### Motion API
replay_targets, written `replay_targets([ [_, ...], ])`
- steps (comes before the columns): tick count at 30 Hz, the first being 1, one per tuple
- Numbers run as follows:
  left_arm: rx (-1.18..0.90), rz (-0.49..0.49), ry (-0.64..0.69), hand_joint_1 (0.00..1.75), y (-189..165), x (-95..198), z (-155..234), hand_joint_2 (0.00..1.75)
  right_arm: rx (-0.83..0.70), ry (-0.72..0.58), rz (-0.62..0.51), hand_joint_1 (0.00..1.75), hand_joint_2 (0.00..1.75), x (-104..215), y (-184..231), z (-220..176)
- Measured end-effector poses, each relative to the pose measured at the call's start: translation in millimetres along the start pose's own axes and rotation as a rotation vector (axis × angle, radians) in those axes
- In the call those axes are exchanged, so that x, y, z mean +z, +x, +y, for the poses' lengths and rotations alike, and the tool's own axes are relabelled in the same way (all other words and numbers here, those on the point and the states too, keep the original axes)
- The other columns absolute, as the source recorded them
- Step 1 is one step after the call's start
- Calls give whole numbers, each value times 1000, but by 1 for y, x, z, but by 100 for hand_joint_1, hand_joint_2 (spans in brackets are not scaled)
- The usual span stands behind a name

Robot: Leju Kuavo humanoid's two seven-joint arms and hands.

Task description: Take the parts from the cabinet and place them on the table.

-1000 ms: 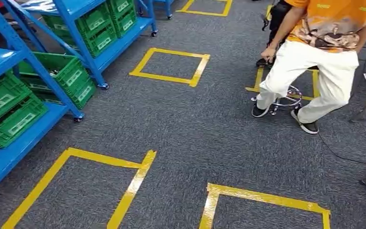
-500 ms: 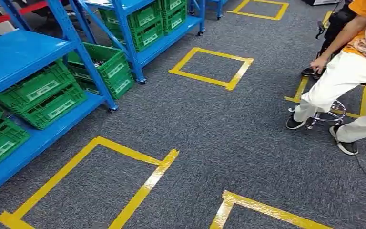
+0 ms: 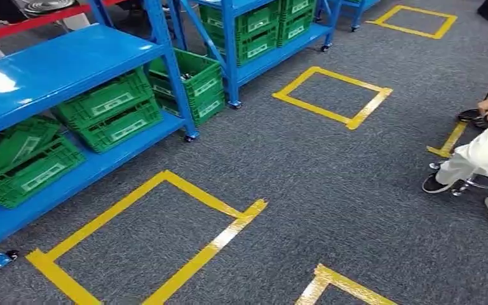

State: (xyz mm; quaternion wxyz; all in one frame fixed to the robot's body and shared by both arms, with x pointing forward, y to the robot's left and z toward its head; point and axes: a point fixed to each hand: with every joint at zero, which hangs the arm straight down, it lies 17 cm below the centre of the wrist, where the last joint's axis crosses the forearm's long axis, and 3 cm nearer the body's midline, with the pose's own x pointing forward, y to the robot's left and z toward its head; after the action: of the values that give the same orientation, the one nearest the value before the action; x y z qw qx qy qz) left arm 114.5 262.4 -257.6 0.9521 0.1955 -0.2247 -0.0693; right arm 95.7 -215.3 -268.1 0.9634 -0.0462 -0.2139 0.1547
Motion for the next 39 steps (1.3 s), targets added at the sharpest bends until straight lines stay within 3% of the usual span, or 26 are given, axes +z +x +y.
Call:
replay_targets([
  [39, 12, 12, -5, 0, 1, -1, 0, 0, 45, 60, 47, 0, 0, 3, -11, 11],
])
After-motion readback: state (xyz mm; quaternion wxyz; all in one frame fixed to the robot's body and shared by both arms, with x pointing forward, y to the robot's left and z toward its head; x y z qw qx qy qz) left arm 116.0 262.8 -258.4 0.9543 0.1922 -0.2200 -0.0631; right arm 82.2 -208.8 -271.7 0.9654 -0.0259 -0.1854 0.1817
